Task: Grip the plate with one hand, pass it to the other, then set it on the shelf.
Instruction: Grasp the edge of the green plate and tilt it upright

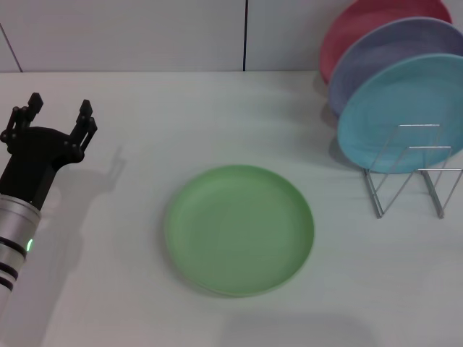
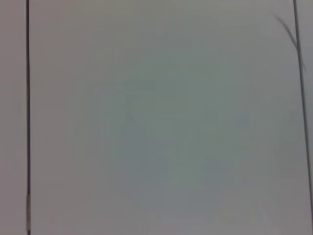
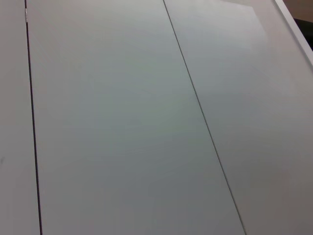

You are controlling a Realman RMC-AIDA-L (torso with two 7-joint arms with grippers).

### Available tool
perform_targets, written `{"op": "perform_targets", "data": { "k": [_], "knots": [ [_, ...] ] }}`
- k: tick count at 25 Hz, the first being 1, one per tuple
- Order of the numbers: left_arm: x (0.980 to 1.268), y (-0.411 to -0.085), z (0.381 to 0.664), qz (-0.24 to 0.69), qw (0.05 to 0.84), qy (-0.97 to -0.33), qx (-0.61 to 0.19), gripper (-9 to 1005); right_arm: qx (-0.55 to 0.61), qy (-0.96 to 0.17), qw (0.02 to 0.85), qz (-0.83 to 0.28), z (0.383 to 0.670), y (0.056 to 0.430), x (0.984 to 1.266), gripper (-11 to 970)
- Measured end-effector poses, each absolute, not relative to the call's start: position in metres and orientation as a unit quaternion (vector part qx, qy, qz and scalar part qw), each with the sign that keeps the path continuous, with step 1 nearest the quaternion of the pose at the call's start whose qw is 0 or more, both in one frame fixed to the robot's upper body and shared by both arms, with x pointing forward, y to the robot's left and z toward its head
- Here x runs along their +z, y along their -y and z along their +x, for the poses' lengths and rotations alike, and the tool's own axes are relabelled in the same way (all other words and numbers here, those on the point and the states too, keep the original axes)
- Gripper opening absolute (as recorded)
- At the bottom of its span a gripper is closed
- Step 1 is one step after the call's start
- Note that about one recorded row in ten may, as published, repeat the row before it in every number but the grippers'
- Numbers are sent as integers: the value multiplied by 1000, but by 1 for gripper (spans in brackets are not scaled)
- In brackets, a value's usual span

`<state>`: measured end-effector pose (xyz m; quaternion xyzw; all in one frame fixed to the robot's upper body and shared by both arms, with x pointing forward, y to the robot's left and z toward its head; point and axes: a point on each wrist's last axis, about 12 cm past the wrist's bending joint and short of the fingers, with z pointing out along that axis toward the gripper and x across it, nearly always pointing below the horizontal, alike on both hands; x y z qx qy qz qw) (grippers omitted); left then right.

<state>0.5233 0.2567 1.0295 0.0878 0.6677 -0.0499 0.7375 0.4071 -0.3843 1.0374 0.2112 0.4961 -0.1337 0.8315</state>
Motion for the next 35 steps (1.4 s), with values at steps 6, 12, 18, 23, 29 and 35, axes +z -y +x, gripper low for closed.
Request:
{"op": "perform_targets", "data": {
  "k": [6, 12, 18, 23, 29, 35],
  "knots": [
    [1036, -247, 532, 92, 739, -665, -59, 772, -134, -496, 831, 211, 407, 384, 1037, 832],
    [1069, -230, 564, 119, 698, -703, -69, 769, -133, -497, 831, 210, 408, 385, 1038, 832],
    [1130, -207, 576, 187, 583, -787, -67, 766, -134, -499, 830, 210, 409, 386, 1037, 832],
    [1142, -197, 564, 211, 496, -836, -105, 764, -135, -505, 826, 212, 409, 387, 1036, 832],
    [1132, -195, 549, 205, 409, -882, -113, 761, -132, -508, 825, 211, 409, 386, 1035, 831],
    [1122, -188, 538, 220, 374, -895, -106, 758, -131, -510, 823, 212, 409, 386, 1034, 831]
  ]
}}
